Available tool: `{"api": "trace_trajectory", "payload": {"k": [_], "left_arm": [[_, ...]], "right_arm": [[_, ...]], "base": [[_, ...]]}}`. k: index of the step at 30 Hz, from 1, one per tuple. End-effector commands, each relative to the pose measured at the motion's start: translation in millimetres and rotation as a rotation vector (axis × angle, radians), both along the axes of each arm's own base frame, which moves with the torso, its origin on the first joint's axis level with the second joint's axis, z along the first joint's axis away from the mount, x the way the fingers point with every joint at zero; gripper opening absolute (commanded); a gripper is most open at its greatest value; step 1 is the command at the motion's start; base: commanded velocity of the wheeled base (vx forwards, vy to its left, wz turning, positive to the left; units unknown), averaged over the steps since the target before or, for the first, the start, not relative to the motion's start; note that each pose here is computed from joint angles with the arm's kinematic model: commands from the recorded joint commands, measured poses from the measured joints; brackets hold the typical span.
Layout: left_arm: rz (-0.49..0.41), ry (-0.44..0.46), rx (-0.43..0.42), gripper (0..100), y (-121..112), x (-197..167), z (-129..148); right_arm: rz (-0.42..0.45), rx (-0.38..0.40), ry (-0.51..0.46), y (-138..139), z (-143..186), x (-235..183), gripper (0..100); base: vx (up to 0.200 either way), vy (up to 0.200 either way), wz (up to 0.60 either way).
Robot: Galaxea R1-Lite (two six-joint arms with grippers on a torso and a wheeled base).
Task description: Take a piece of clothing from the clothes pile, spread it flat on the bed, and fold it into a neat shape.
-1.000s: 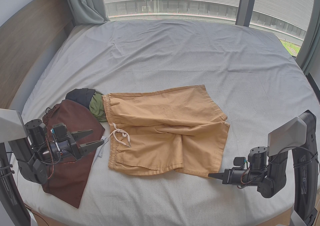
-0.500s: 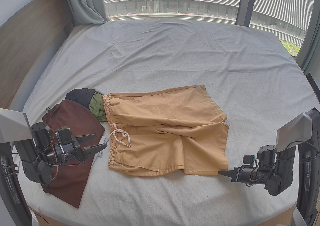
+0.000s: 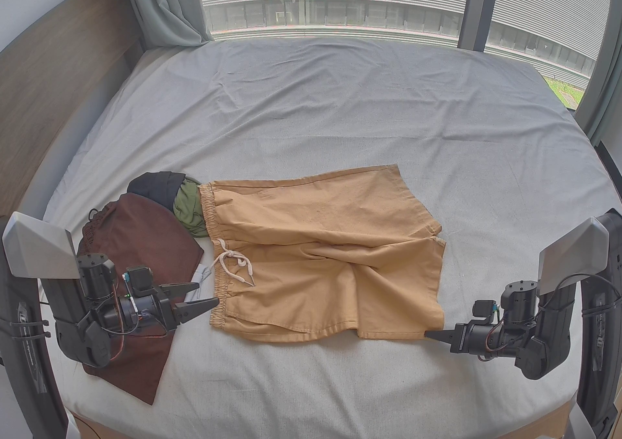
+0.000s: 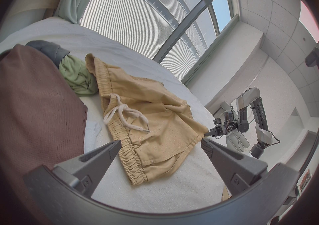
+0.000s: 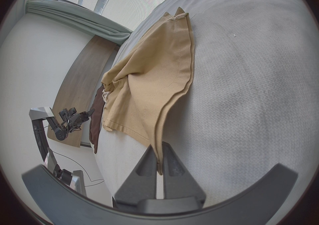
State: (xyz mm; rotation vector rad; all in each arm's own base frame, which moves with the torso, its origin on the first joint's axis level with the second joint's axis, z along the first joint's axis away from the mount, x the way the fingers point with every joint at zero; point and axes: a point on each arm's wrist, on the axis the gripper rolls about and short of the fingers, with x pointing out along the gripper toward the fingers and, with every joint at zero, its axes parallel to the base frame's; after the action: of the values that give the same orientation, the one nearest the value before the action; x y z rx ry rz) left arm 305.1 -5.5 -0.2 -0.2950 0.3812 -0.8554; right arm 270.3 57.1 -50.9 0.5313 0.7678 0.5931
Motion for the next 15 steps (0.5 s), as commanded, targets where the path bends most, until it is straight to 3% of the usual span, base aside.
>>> {"api": "trace_trajectory", "payload": {"k": [1,15], "left_arm": [[0.002,0.055,-0.004,100,0.1,-1.3,-14.9],[0.003,0.138,-0.007,100,0.5,-3.0,-41.5]], "right_arm": [[0.002,0.001,-0.003,0.5,0.6,0.1,0],[0.003,0.000,0.001,1.2,-0.2,-0.2,0]], "base": [[0.000,0.000,0.00],[0.000,0.000,0.00]]}}
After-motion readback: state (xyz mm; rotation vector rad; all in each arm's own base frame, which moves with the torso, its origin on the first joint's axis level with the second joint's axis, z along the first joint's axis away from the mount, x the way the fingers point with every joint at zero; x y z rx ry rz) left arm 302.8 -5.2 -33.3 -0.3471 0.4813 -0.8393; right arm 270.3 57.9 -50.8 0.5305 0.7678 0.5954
